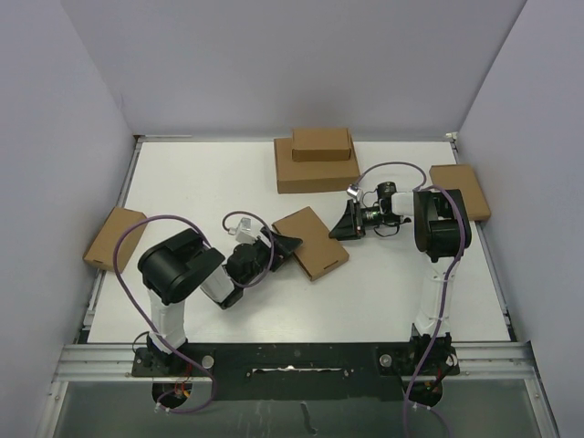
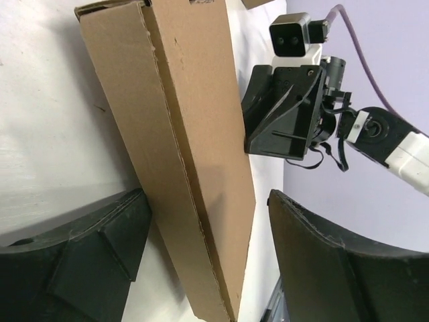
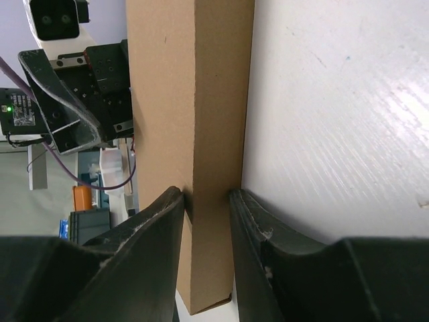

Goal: Fold the paper box

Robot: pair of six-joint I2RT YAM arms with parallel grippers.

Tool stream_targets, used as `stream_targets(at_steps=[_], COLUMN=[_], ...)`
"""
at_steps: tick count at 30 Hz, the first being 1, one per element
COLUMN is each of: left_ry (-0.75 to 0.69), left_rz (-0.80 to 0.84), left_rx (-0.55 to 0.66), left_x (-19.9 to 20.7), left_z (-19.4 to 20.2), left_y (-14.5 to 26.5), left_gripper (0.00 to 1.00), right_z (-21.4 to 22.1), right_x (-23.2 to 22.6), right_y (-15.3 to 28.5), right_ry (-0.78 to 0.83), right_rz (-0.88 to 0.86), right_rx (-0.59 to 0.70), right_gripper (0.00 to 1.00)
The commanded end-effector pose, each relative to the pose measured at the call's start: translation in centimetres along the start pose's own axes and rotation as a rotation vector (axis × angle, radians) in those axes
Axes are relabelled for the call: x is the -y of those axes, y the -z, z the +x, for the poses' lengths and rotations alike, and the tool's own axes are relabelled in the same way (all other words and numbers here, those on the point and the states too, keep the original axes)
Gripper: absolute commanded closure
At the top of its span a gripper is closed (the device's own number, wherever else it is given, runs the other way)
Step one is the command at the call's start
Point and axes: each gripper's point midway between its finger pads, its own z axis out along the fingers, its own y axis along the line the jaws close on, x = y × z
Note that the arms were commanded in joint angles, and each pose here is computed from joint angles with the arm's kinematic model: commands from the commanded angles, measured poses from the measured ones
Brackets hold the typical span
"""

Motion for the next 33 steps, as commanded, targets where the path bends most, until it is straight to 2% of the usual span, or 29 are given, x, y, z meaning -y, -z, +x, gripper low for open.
stream_targets(at_steps=[1,2,9,15,19,21,25,26,28,33], left_ry=[-0.024,-0.026,-0.058,-0.090,-0.167,-0.263,-0.637,-0.713,-0.896,-1.126], left_rz=[-0.013,-0.009,0.017,0.019,-0.021,-0.097,-0.319,-0.400,-0.460,-0.552], left_rx=[-0.007,-0.007,0.005,0.004,-0.070,-0.109,-0.147,-0.192,-0.257,-0.467], left_x=[-0.2,-0.1,0.9,1.4,1.7,1.6,3.9,3.7,5.2,8.4], left_z=[0.5,0.5,-0.3,-2.6,-4.0,-5.3,-9.5,-10.1,-11.8,-12.6], left_y=[-1.0,-1.1,-1.1,0.9,3.0,4.2,8.0,9.6,11.5,12.8], left_gripper=[0.39,0.45,0.75,0.85,0.86,0.86,0.85,0.84,0.84,0.84], right_z=[0.7,0.6,-0.4,-3.1,-4.4,-4.9,-5.2,-5.2,-5.1,-4.9], right_x=[4.0,3.9,1.2,-3.1,-5.7,-7.2,-10.0,-10.8,-11.7,-12.8], right_y=[0.1,0.1,0.1,3.0,6.0,7.2,8.4,8.6,8.8,9.2], right_ry=[-0.001,0.001,0.058,0.257,0.382,0.436,0.521,0.541,0.559,0.586], right_rz=[0.146,0.144,0.050,0.076,0.126,0.144,0.169,0.167,0.161,0.162], right_rx=[-0.015,-0.015,-0.010,0.042,0.102,0.131,0.170,0.183,0.193,0.209], right_gripper=[0.68,0.68,0.64,0.43,0.41,0.41,0.41,0.41,0.41,0.41])
